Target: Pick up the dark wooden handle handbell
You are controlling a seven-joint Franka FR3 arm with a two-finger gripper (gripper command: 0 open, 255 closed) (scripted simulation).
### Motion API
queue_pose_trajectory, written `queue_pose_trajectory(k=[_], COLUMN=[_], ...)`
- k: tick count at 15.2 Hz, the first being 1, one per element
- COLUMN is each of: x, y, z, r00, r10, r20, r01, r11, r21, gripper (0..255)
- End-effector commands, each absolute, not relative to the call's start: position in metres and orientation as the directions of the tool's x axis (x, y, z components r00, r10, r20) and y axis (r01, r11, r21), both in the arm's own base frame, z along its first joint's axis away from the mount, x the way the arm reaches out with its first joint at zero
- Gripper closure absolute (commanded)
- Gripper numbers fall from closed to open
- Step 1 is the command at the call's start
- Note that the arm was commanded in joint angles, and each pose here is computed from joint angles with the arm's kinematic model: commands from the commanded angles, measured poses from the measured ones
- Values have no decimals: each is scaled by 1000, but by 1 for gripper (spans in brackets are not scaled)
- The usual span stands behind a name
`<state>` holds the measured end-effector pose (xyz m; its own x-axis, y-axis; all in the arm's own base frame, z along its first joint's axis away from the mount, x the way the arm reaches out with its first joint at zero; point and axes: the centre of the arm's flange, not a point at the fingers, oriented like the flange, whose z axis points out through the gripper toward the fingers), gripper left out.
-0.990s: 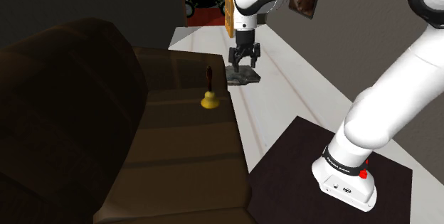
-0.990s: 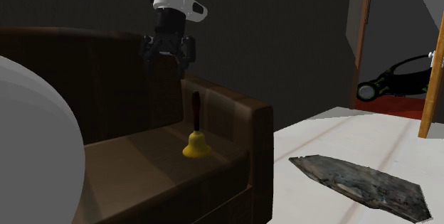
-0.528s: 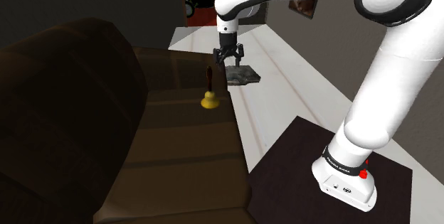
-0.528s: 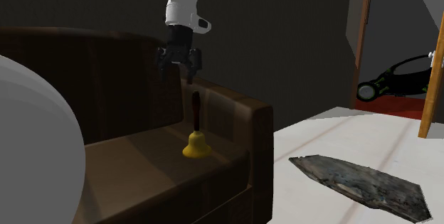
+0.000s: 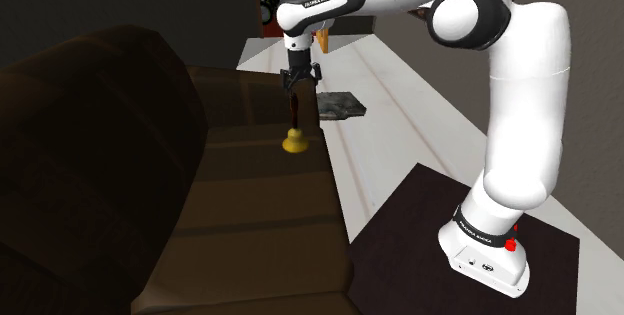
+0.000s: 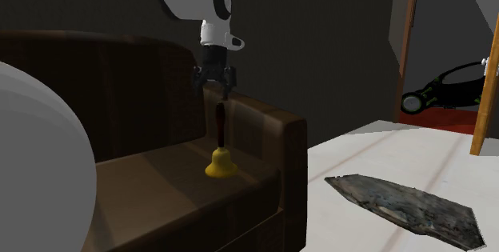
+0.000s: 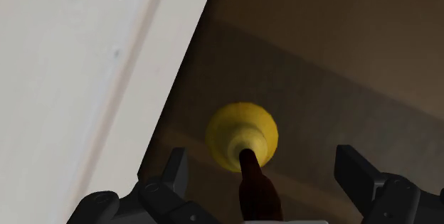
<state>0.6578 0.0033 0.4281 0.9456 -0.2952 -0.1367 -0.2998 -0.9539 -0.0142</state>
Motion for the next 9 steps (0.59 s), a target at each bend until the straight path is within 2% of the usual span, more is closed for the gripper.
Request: queue_pose_trajectory(k=[1,3,9], x=[684,707,707], y=[0,-2,-2], z=[421,414,382], r00=[943,941,941], r10=[-306,-316,-316], r20=[-130,-124,-124], r01=[-309,-318,-318], r11=[-951,-948,-948], r21=[-8,-2,-2], gripper=[0,0,0])
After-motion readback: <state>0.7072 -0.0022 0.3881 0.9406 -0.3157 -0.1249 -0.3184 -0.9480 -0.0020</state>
